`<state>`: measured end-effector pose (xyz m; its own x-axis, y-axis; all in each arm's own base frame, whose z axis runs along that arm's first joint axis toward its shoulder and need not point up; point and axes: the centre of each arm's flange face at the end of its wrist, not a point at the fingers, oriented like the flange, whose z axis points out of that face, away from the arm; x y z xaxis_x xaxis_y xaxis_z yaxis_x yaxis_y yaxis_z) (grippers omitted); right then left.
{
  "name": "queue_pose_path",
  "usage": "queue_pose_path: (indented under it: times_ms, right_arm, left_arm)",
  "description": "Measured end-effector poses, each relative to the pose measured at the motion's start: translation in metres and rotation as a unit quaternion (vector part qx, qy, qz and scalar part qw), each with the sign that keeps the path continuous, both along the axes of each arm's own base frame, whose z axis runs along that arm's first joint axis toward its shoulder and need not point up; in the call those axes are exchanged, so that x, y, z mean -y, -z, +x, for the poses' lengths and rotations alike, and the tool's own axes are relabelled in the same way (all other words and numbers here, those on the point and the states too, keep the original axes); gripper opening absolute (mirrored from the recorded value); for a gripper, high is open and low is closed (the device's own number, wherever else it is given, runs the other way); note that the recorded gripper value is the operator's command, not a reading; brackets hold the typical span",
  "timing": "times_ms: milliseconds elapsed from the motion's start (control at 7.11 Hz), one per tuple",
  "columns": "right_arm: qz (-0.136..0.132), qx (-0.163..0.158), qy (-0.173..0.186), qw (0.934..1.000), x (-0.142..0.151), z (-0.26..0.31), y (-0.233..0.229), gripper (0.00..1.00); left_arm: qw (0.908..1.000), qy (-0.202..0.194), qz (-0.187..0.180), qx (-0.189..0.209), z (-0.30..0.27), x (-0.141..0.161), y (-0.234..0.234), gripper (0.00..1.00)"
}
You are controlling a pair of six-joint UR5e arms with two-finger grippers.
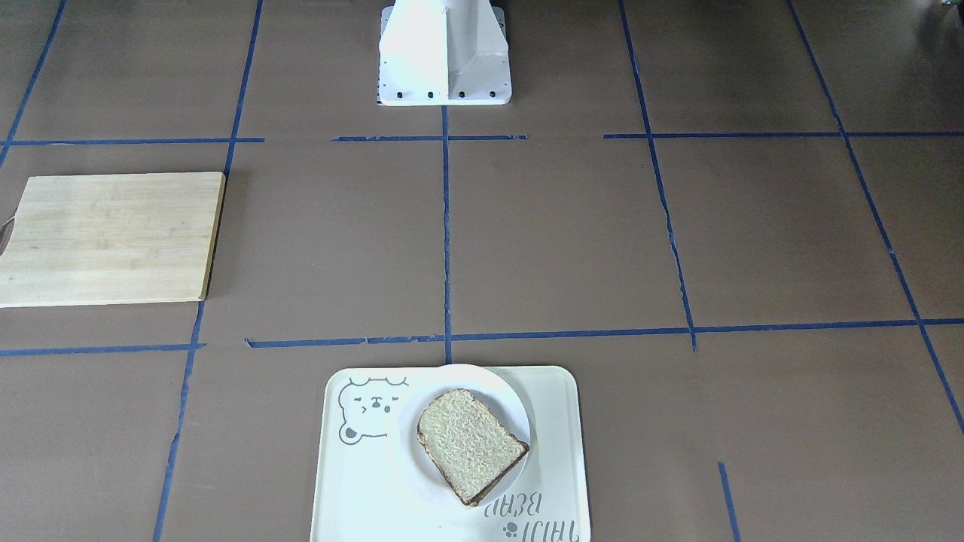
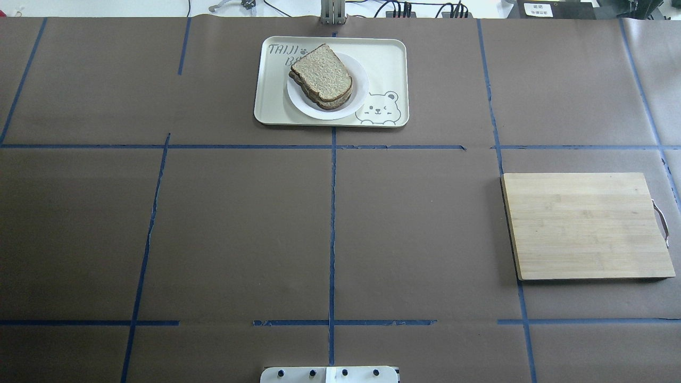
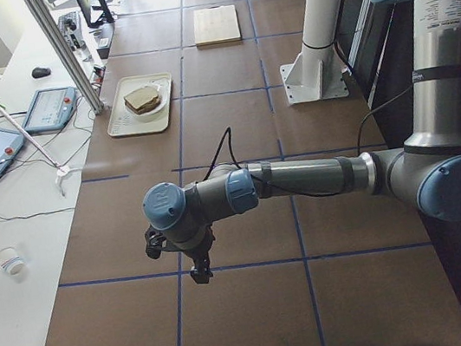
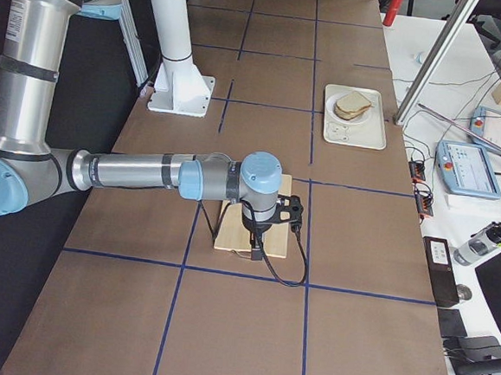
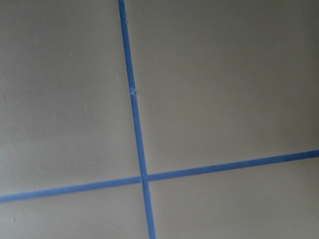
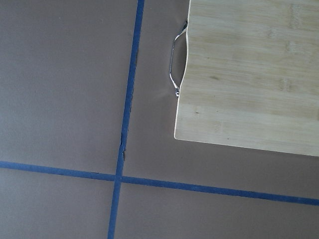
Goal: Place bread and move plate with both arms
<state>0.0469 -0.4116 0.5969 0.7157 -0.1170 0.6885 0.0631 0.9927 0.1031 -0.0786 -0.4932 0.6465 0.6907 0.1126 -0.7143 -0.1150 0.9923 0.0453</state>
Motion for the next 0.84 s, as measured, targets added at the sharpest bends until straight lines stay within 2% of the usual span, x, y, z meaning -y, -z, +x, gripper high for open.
queue_pose_path:
  times_ms: [422,844]
  right_arm:
    - [-0.003,-0.001,0.003,1.0,-0.001,-0.003,-0.003,1.0]
    - [-0.008,-0.002,0.008,0.9999,0.002,-0.01,-0.006,1.0]
  left_arm:
    - [0.9995,-0.001,0.03,0.013,0.008,-0.003,0.005,1.0]
    - [0.9997,-0.01,0.019,0.013,0.018,-0.006,0.035,1.0]
